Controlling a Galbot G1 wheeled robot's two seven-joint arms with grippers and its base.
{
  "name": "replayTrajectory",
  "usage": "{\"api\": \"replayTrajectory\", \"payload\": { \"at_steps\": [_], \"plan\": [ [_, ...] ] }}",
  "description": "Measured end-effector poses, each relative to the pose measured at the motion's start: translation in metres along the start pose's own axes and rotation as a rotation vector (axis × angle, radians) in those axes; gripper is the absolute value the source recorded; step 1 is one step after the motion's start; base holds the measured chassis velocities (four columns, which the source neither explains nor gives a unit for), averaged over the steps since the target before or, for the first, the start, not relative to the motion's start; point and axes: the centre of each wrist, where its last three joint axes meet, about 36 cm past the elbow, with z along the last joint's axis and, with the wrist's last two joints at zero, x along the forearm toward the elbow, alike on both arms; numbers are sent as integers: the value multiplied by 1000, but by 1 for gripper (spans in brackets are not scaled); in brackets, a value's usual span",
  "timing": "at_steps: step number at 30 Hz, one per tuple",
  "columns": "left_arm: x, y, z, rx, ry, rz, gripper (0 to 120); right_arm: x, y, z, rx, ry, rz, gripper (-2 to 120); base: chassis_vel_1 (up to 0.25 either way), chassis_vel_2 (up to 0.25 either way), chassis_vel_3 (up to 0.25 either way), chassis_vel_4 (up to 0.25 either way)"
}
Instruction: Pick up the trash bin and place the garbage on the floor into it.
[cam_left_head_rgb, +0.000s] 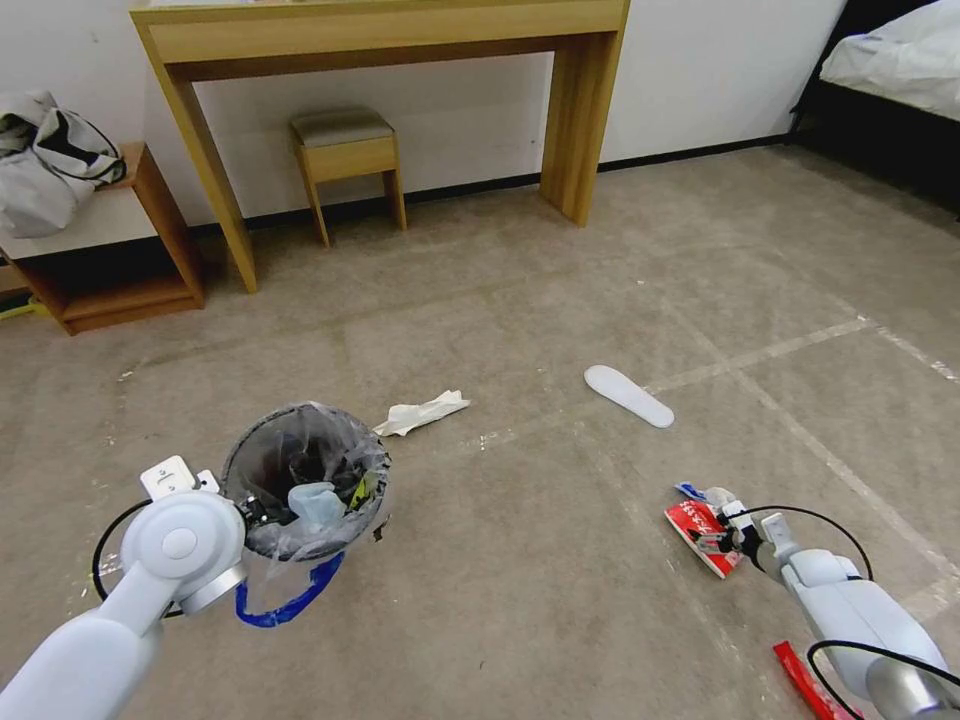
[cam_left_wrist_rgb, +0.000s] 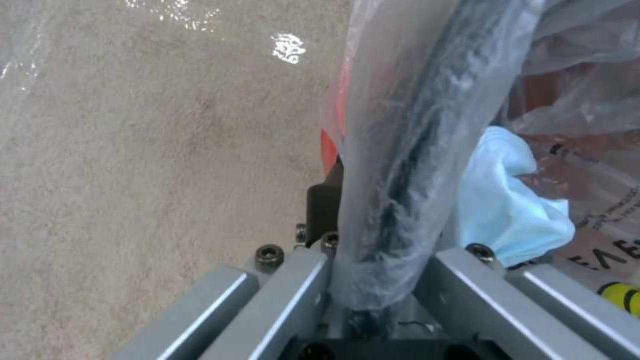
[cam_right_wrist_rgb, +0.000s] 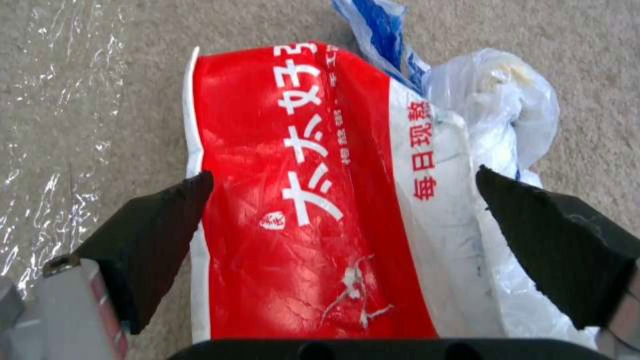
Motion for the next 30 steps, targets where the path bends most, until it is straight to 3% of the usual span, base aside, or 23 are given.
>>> {"api": "replayTrajectory", "payload": {
  "at_steps": [16,20,23,30],
  "plan": [
    [-2,-2,-1,-5,-2,-2,0,-1,10,9,-10,15,-14,100,0,0,0,0],
    [-3,-3,-1,-6,-1,-5,0,-3,15,12,-16,20,-21,90,0,0,0,0],
    [-5,-5,1,-10,0,-3,0,-8,24,10,-24,10,-33,73,0,0,0,0],
    [-8,-9,1,-11,3,-3,0,-10,28,6,-23,-14,-51,51,0,0,0,0]
  ]
}}
